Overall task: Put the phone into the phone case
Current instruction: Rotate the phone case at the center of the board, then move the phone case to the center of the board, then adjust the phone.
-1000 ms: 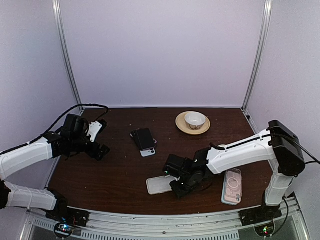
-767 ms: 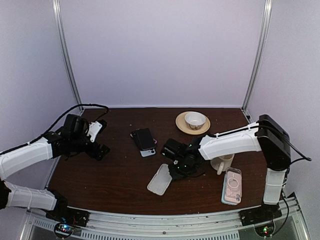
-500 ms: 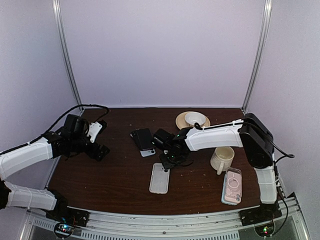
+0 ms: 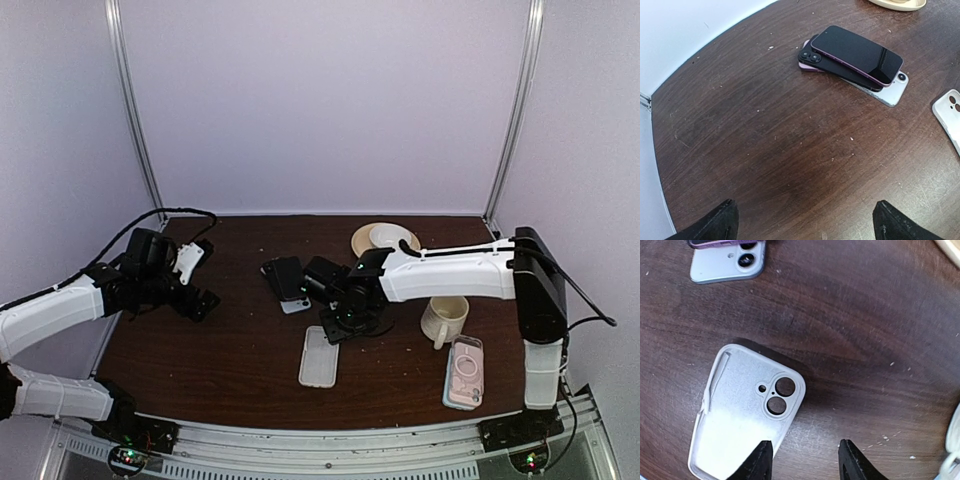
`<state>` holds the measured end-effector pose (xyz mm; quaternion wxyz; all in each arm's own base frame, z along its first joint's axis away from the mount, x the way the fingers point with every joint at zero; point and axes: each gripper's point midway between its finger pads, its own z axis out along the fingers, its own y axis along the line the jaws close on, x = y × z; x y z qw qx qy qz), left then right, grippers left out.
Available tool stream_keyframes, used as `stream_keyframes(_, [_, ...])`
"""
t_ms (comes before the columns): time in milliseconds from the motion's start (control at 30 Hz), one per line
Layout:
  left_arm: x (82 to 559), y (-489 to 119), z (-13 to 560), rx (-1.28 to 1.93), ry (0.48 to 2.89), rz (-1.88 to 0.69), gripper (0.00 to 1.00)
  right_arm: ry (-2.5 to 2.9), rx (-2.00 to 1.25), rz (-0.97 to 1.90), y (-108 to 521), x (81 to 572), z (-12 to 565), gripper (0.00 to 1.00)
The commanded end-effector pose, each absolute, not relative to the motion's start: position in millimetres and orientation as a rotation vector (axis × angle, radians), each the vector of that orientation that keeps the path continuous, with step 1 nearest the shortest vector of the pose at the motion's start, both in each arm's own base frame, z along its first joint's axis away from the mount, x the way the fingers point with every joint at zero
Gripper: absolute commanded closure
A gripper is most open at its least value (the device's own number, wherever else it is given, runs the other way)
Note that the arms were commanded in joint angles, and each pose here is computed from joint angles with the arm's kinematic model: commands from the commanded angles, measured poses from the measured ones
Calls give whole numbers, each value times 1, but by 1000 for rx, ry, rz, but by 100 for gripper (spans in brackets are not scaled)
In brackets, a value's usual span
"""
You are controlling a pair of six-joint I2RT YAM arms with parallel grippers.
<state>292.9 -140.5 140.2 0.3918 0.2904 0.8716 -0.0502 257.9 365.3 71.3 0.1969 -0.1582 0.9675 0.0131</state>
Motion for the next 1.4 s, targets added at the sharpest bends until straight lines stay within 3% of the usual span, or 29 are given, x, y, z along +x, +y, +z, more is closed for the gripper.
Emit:
stream_keyframes(0, [297,-150,160,732,2150,-175,3,2775,-308,77,368,254,48,51])
stream_keyframes(133, [297,-149,161,731,2147,-175,2,2835,-284,79,368,246,24,58])
stream_keyframes(433, [296,-149,159,734,2157,-175,2,2828,-202,22,342,253,23,100])
stream_keyframes(933, [295,-150,160,736,2152,-182,3,2798,-80,-198,276,256,30,100])
stream_keyframes(967, [295,-151,160,737,2151,-186,3,2801,-92,-203,276,257,30,98])
stream_keyframes(1033, [295,-151,161,735,2150,-191,2,2791,-133,-228,274,262,38,66])
stream_keyframes(1200, [296,-152,162,725,2150,-201,2,2630,-365,-118,316,309,96,5])
stream_keyframes(1233, [296,-153,163,723,2147,-204,3,2601,-422,-64,334,319,106,1])
stream_keyframes(1367, [301,-153,166,689,2158,-206,2,2496,-567,115,397,358,133,1])
